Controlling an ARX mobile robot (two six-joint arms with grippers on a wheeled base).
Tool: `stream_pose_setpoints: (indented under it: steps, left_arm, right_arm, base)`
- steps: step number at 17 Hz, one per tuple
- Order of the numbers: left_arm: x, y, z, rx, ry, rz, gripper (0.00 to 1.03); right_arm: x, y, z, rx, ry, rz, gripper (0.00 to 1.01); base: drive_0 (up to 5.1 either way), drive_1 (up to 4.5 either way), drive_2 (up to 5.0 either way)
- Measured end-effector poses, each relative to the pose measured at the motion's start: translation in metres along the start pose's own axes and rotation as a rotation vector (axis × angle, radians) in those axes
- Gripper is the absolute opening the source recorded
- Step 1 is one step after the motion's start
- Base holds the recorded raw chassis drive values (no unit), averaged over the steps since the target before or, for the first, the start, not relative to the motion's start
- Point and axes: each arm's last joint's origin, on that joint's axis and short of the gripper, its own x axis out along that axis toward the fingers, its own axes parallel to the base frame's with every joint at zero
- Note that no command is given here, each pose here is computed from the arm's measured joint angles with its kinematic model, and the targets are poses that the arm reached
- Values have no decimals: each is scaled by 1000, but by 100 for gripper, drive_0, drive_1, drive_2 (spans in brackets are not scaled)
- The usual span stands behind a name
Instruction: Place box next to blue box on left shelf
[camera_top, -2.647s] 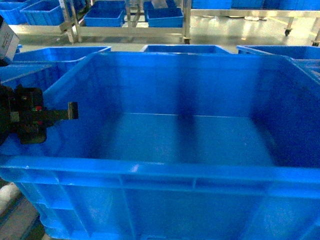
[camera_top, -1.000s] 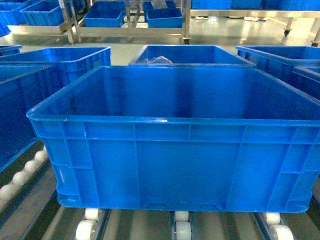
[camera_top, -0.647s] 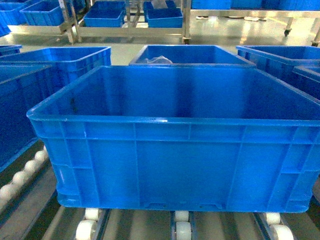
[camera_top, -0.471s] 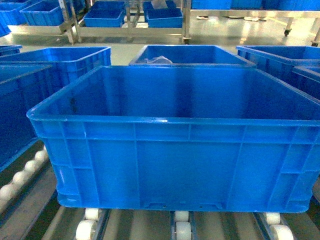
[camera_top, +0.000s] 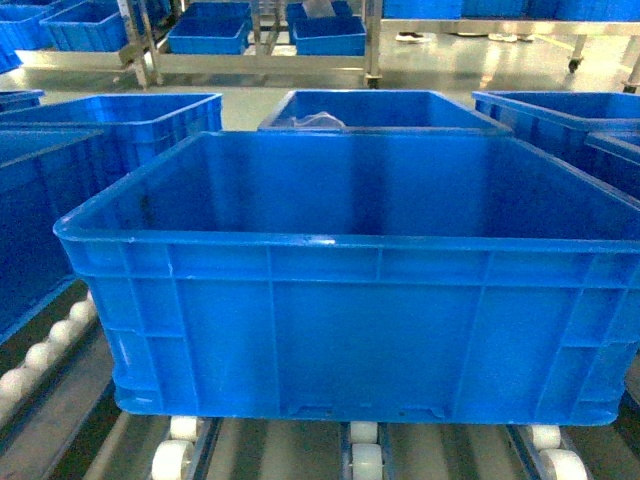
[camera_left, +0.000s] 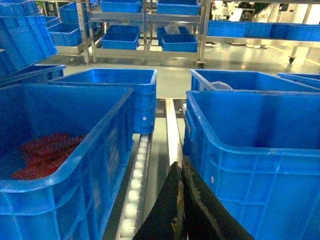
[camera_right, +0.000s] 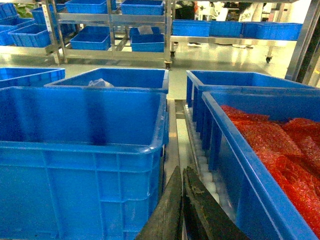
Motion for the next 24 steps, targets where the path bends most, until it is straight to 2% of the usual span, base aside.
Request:
stream_pose_setpoints:
  steps: [2,3,4,5,7,8,9,11,16,17,18,24]
  left_arm:
    - [-1,0,0,0,1,0,3]
    - [-7,0,-4,0,39,1,3]
    - [-11,0,-6,0,41,5,3]
    - [-12,0,-2,1,-2,-2,3]
    - [-12,0,-4,3,23,4,3]
    - [-12,0,-3,3,14,0,3]
    - [-12,0,-4,2,15,2,3]
    - [-12,0,-4,2,18,0,21]
    - [-12,0,-4,2,18,1,88]
    - [-12,0,-4,4,18,1,100]
    - [-12,0,-4,3,18,1,97]
    - [-12,0,-4,3,18,1,98]
  right_arm:
    - [-1,0,0,0,2,0,1]
    - [-7,0,-6,0,48,1,1]
    - [-11,0,-5,0,35,-1,1]
    - [-12,0,-2,0,-5,0,1]
    - [-12,0,-4,0,18,0,1]
    - [-12,0,-3,-1,5,0,4]
    - [-12,0,-3,0,12,0,12]
    - [-12,0,-3,0,10,0,30]
    - [-12,0,-3,0,11,0,98]
    - [-12,0,-3,0,11,0,98]
    - [-12,0,-3,0,11,0,98]
    - [-12,0,-3,0,11,0,98]
  base:
    - [0,0,0]
    - [0,0,0]
    - [0,0,0]
    - [0,0,0]
    - [0,0,0]
    - [0,0,0]
    - [0,0,0]
    - [0,0,0]
    - [0,0,0]
    - [0,0,0]
    - [0,0,0]
    - [0,0,0]
